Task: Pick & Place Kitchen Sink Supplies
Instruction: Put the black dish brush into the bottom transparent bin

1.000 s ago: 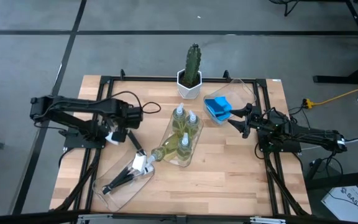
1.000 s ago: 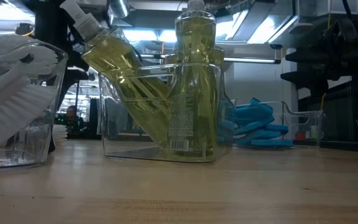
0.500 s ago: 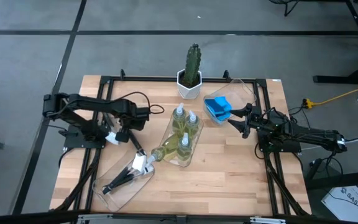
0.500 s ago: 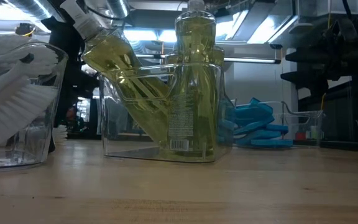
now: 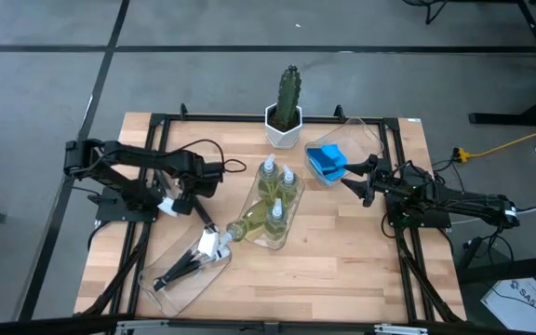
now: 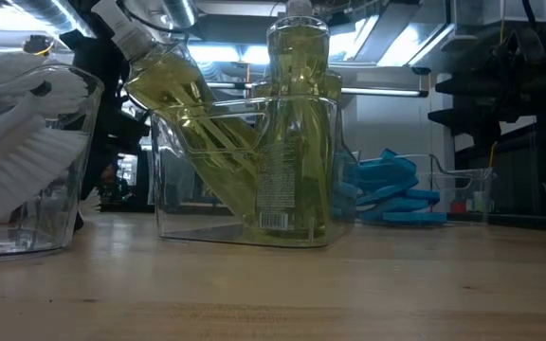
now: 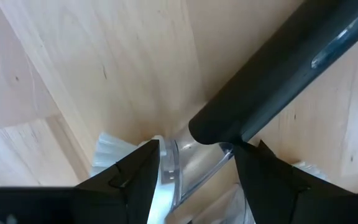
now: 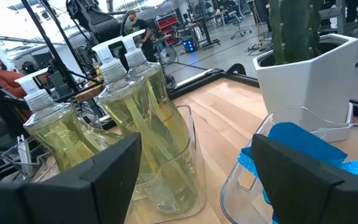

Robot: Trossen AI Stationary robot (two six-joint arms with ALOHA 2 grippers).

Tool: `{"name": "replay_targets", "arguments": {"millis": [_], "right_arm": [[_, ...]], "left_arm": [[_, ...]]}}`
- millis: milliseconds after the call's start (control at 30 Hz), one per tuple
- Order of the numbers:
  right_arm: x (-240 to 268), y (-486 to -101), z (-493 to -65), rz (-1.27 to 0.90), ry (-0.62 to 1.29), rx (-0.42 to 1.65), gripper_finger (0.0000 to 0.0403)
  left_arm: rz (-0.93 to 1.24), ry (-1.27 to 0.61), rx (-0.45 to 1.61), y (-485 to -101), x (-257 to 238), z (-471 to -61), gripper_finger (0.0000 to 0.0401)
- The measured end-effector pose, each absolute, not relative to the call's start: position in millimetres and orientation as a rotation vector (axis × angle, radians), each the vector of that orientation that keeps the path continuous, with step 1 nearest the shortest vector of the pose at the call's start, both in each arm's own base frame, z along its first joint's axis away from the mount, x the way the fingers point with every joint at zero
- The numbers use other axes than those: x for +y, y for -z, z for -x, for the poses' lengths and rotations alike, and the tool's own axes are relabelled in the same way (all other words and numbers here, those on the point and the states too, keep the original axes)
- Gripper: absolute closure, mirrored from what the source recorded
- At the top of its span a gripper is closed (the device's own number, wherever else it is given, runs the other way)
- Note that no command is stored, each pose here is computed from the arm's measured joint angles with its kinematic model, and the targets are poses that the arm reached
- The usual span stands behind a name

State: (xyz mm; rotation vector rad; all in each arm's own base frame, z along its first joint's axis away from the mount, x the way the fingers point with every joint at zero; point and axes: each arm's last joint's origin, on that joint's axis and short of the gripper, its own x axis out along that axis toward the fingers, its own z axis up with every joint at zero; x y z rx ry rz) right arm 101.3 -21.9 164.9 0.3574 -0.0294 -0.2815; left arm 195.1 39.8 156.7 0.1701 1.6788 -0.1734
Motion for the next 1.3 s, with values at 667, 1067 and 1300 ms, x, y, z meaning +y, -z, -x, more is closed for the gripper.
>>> {"name": "replay_targets", "arguments": {"millis": [667,1067,1300], "right_arm": [[-22,-165,-101,-0.357,0.281,-0.029,0.0102],[-22,-165,-101,-0.357,0.282,-0.029,0.0102],[-22,-165,-101,-0.357,0.282,-0.029,0.0102]], "left_arm": [[-0.121,-0.768,1.593,-195,111,-175,0.0218],[-0.098,-0.361,1.508,-220,78,-197,0.0255],[-0.201,-0.358,1.567,-190,79,-211,0.0236]]}}
